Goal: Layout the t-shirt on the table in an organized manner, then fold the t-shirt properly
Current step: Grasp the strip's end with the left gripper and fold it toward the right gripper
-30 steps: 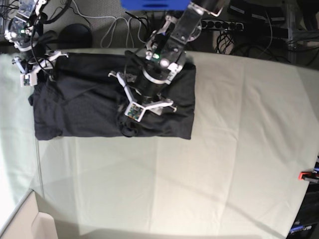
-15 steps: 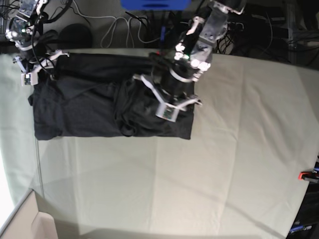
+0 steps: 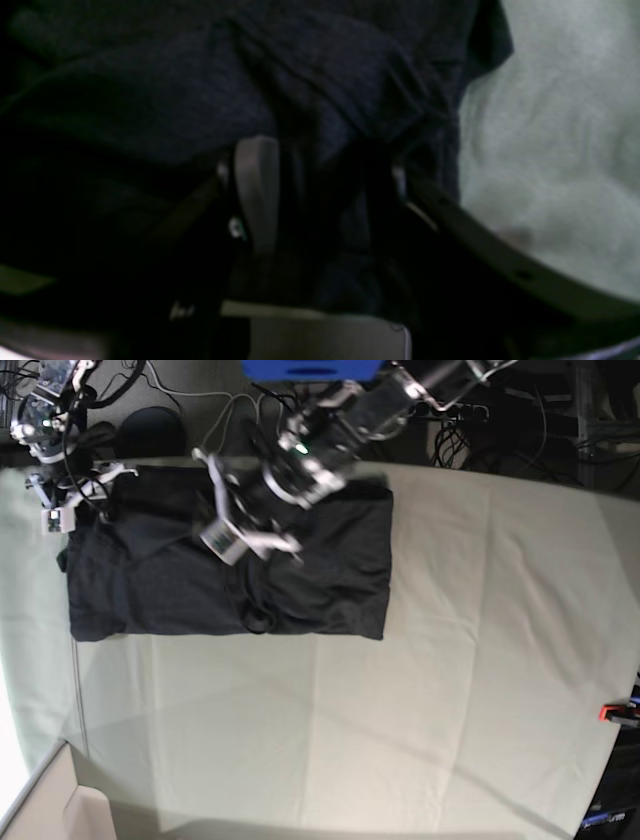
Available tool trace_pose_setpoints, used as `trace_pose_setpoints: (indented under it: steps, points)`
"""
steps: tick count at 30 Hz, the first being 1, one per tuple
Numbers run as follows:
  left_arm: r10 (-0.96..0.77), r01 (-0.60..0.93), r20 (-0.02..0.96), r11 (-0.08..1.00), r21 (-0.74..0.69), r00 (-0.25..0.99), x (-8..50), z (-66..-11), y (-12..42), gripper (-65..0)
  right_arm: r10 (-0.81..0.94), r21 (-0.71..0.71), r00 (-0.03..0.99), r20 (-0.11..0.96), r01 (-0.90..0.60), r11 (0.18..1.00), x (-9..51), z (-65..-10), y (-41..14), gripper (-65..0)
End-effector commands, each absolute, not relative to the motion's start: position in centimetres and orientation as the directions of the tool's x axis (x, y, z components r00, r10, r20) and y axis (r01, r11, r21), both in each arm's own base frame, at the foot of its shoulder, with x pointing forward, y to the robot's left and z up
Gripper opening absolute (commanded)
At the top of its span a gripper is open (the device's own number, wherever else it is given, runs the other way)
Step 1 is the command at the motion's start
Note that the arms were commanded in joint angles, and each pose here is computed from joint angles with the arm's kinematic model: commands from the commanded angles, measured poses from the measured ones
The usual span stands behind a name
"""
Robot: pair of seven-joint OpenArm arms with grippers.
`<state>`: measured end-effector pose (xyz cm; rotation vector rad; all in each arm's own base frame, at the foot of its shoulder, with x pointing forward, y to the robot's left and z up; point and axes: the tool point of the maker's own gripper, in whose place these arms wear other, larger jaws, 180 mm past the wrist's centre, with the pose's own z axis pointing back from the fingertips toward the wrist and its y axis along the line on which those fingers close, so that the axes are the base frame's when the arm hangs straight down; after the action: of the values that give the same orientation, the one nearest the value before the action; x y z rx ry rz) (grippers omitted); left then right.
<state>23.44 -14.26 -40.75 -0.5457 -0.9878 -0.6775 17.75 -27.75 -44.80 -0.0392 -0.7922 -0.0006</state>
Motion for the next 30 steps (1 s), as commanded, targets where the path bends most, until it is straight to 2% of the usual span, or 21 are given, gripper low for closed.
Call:
trace_pose_setpoints:
  steps: [1,5,9,12,16,22,27,30]
  points:
    - [-0.193,0.695,0.918,0.71,-0.113,0.346,25.2,-38.4,-13.6,-41.7,0.017,-0.061,0.665,0.747,0.043,0.997,18.3,-43.3,-29.2,-36.3]
    - [-0.055,0.524,0.94,0.841,-0.138,0.337,29.8,-35.5,-8.1,-41.7,-0.002,-0.069,0.653,0.757,0.083,0.994,18.2,-42.8,-30.4,-36.3]
    - [-0.011,0.425,0.93,0.891,-0.158,0.368,32.5,-36.3,-5.7,-41.7,-0.008,-0.073,0.647,0.762,0.098,0.992,18.3,-42.6,-30.9,-36.3]
    - [-0.037,0.426,0.916,0.893,-0.148,0.398,33.7,-38.0,-6.0,-41.7,-0.005,-0.073,0.648,0.761,0.093,0.993,18.4,-42.7,-30.8,-36.3]
    - [-0.069,0.462,0.89,0.871,-0.166,0.451,33.9,-40.1,-9.0,-41.7,-0.005,-0.074,0.65,0.76,0.094,0.993,18.3,-42.7,-30.8,-36.3]
    - [-0.216,0.56,0.844,0.82,-0.116,0.491,33.8,-43.6,-12.3,-41.7,-0.005,-0.075,0.654,0.757,0.094,0.993,18.1,-42.8,-30.8,-36.3]
    - [-0.279,0.633,0.854,0.771,-0.073,0.439,33.5,-43.0,-14.3,-41.7,-0.005,-0.075,0.655,0.756,0.094,0.993,18.0,-42.8,-30.8,-36.3]
    - [-0.182,0.626,0.889,0.768,-0.138,0.42,34.0,-39.9,-15.5,-41.7,-0.023,-0.084,0.646,0.763,0.134,0.987,17.6,-42.4,-32.1,-36.0]
